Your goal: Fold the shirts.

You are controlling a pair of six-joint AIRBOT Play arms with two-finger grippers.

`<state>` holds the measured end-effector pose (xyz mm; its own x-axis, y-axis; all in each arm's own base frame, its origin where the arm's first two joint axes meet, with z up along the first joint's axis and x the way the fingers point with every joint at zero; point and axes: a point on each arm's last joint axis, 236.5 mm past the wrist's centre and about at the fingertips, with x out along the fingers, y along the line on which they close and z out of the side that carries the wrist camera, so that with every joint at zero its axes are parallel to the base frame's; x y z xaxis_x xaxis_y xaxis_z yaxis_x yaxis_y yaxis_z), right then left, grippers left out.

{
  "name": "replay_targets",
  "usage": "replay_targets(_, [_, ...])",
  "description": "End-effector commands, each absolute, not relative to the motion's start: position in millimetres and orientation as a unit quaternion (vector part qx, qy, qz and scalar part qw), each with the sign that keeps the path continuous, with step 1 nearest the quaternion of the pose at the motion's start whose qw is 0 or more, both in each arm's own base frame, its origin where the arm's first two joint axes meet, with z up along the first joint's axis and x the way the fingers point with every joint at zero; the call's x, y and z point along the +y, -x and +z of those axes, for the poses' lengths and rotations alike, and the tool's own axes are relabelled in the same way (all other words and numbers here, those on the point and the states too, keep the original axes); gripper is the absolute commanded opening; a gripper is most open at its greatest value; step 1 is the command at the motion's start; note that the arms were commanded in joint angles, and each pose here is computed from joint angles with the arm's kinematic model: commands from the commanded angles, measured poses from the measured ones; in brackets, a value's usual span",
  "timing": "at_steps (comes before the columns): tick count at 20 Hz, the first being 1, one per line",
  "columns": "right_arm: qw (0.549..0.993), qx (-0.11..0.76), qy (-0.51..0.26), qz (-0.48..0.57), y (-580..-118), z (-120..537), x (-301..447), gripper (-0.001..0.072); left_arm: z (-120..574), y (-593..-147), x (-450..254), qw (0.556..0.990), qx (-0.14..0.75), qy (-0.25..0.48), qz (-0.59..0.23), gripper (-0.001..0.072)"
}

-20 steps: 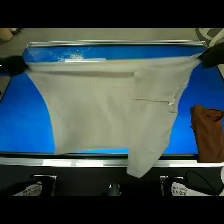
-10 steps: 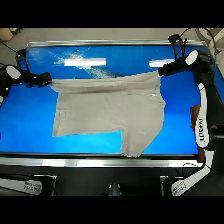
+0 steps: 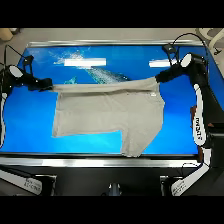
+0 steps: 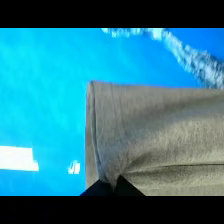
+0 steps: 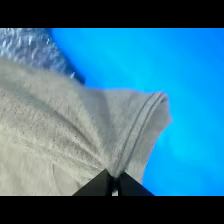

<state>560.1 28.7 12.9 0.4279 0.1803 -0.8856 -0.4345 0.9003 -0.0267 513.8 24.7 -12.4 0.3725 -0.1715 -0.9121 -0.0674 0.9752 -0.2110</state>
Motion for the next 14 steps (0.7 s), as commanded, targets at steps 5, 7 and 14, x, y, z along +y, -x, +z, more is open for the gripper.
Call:
replay_targets(5, [0.689, 0.676, 0.12, 0.231, -464.7, -66.0, 23.4, 0.0023, -71.2, -410.8, 11.9, 0.685, 0.718, 0.111, -0.063, 0.0026])
replay_targets(7, [0.69, 0.677, 0.093, 0.238, -465.8, -73.6, 33.8, 0.0024, -76.9, -406.1, 9.7, 0.677, 0.724, 0.115, -0.065, 0.0026])
replay_targets(14, [0.679, 0.697, 0.085, 0.215, -439.8, -32.0, -6.2, 0.0507, -44.5, -388.2, 38.3, 0.661, 0.735, 0.145, -0.043, 0.0502])
